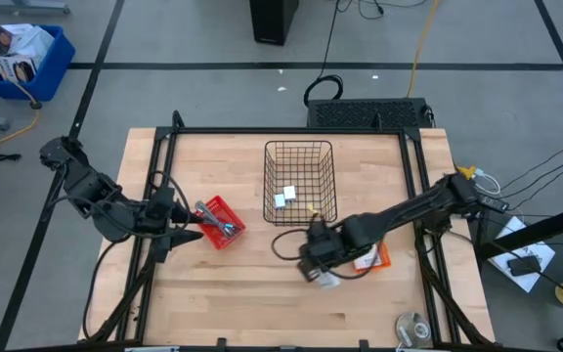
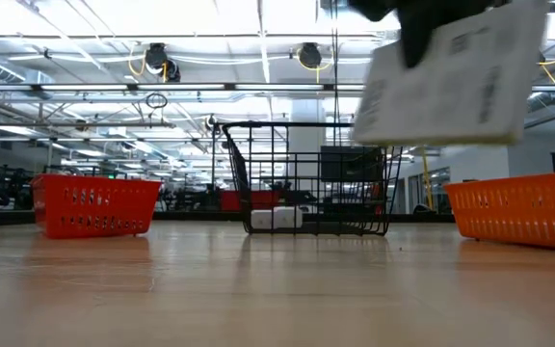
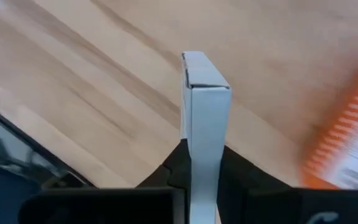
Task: Pick and place items into bin
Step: Put the white card reader box into the orange bin
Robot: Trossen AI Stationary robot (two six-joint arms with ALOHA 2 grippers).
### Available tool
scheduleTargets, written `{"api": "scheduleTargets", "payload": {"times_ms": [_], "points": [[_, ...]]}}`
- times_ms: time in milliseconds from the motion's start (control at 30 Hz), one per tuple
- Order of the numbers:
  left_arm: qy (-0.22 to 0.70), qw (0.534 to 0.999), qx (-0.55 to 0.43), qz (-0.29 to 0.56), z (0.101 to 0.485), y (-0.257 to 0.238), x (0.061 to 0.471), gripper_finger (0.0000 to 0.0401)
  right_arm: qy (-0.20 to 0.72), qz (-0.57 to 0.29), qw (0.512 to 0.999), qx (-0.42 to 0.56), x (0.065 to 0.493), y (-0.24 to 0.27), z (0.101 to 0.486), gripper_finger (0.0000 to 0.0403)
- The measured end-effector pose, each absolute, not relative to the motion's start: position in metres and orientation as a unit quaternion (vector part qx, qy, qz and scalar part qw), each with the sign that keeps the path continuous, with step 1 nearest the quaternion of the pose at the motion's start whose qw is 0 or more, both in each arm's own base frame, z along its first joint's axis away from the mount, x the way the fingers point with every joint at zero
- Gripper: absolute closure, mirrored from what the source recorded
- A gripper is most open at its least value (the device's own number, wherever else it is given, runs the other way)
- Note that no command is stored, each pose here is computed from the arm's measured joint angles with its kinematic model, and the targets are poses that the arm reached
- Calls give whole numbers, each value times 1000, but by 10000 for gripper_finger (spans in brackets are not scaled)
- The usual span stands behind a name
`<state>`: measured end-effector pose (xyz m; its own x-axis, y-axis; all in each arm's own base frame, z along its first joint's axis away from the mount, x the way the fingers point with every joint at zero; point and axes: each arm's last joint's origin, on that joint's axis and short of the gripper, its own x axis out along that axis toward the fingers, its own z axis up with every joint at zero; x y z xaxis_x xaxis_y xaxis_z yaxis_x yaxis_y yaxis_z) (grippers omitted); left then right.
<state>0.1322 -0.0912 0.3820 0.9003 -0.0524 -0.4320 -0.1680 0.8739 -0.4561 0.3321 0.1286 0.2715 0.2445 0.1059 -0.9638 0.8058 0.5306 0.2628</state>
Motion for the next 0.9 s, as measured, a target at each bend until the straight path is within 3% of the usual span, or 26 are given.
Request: {"api": "scheduleTargets", "payload": {"times_ms": [233, 400, 900], "points": [[219, 943, -249, 33, 382, -91, 132, 187, 555, -321, 670, 373, 273, 114, 318, 372], [214, 943, -252, 43, 382, -90, 133, 187, 524, -392, 658, 372, 222, 98, 324, 372], [207, 927, -305, 73, 382, -83, 138, 187, 464, -329, 650, 504, 169, 74, 216, 371]]}}
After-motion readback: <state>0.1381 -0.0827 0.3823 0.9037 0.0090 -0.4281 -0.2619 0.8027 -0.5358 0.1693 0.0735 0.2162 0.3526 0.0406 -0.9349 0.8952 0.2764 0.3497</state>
